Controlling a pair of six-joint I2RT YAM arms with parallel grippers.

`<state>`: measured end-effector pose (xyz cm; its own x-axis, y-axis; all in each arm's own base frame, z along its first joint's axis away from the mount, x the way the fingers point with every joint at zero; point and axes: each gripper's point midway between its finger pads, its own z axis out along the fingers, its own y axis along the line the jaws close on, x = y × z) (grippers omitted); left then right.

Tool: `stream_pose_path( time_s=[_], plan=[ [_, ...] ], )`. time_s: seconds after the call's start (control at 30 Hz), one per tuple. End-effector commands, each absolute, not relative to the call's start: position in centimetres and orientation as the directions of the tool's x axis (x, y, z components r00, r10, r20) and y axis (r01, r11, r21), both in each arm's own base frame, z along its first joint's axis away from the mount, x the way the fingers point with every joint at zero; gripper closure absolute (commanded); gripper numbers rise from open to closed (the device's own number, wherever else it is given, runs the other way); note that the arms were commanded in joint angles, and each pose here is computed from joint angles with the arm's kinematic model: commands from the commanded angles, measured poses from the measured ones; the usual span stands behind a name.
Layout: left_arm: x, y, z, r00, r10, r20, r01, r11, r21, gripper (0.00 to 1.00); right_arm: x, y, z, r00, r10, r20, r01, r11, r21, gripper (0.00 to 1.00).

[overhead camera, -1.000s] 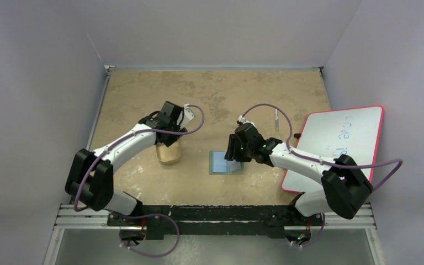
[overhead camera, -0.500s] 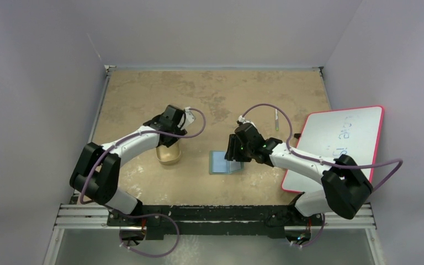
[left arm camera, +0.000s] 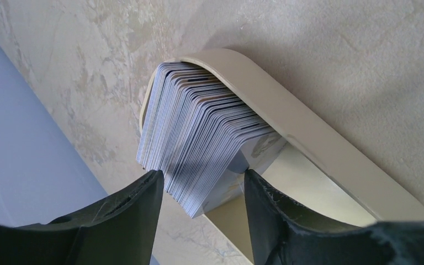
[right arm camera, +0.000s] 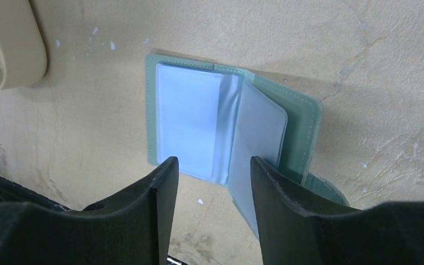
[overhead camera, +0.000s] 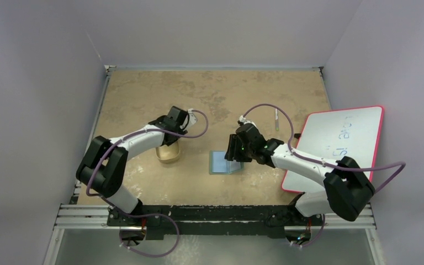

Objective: Put the credit cards into the card holder
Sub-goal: Pick up the credit card from the storage box.

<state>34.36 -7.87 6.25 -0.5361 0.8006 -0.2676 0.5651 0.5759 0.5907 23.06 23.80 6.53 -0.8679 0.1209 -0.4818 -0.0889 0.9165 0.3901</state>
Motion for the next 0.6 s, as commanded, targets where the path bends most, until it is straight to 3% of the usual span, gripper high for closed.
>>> stream_pose_path(
  time_s=[0.0,0.3,0.57],
  plan=[
    [36.1,-7.5,8.3,-0.545,0.785,-0.296,0.493,0.585,0.643,0.48,22.8,23.9,6.8,-0.864,0.118,-0.49,-0.106,0.908,0.405,0.46],
    [36.8,-7.9,10.7,-0.513,0.783,-0.353,0.458,0.597,0.659,0.61,22.6,23.8,6.8,-0.866,0.113,-0.487,-0.108,0.908,0.404,0.46],
    [36.5,-7.8,10.3,-0.513,0.789,-0.338,0.473,0.588,0.656,0.75,22.6,23.8,7.0,-0.863,0.121,-0.49,-0.105,0.906,0.409,0.46]
  ],
)
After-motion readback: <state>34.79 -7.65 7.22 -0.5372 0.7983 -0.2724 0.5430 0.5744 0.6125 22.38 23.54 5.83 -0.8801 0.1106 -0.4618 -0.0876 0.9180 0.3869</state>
